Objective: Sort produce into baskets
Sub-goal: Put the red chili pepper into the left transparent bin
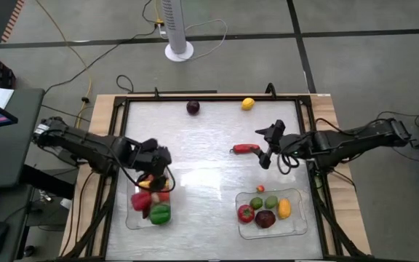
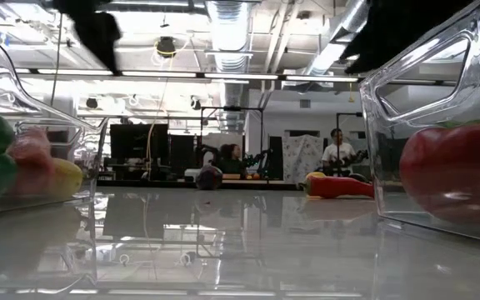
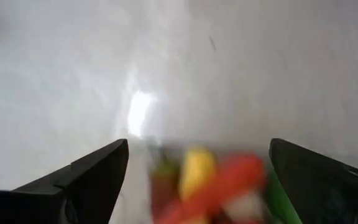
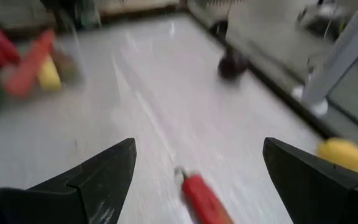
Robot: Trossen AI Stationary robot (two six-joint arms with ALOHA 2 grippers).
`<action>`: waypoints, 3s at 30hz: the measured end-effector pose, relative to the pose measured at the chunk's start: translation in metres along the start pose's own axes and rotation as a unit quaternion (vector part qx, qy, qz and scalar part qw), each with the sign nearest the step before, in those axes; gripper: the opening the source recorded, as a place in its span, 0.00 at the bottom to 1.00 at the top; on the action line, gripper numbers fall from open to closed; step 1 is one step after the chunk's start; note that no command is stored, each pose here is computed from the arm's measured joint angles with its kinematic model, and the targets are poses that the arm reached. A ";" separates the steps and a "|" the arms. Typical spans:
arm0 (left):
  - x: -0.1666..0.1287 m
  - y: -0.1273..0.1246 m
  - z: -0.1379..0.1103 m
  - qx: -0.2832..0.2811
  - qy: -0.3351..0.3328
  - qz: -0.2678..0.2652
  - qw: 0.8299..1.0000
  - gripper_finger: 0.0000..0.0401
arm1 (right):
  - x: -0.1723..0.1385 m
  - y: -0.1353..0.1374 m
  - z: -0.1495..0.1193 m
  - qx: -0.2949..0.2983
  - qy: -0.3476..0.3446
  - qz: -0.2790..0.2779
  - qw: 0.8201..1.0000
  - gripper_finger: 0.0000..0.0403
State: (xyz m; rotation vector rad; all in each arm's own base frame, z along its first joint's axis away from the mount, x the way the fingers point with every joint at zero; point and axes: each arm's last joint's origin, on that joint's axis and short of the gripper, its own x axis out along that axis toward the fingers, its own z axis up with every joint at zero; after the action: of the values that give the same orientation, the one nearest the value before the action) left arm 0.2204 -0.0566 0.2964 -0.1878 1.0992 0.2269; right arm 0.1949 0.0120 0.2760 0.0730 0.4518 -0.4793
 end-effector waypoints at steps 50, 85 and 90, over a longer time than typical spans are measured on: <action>0.068 0.056 0.043 0.116 -0.294 -0.018 0.949 0.94 | 0.130 0.006 -0.048 -0.080 0.238 0.046 0.967 0.48; 0.121 0.041 0.082 0.108 -0.292 -0.024 0.950 0.37 | 0.112 0.069 0.006 -0.136 0.071 0.094 0.984 0.54; 0.120 0.042 0.079 0.112 -0.278 -0.012 0.954 0.38 | 0.112 0.072 0.011 -0.129 0.050 0.107 0.985 0.66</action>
State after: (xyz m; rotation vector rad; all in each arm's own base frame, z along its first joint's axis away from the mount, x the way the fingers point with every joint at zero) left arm 0.3289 0.0154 0.2227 0.0674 0.5538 0.1180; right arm 0.3208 0.0260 0.2342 -0.1033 0.5949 -0.2036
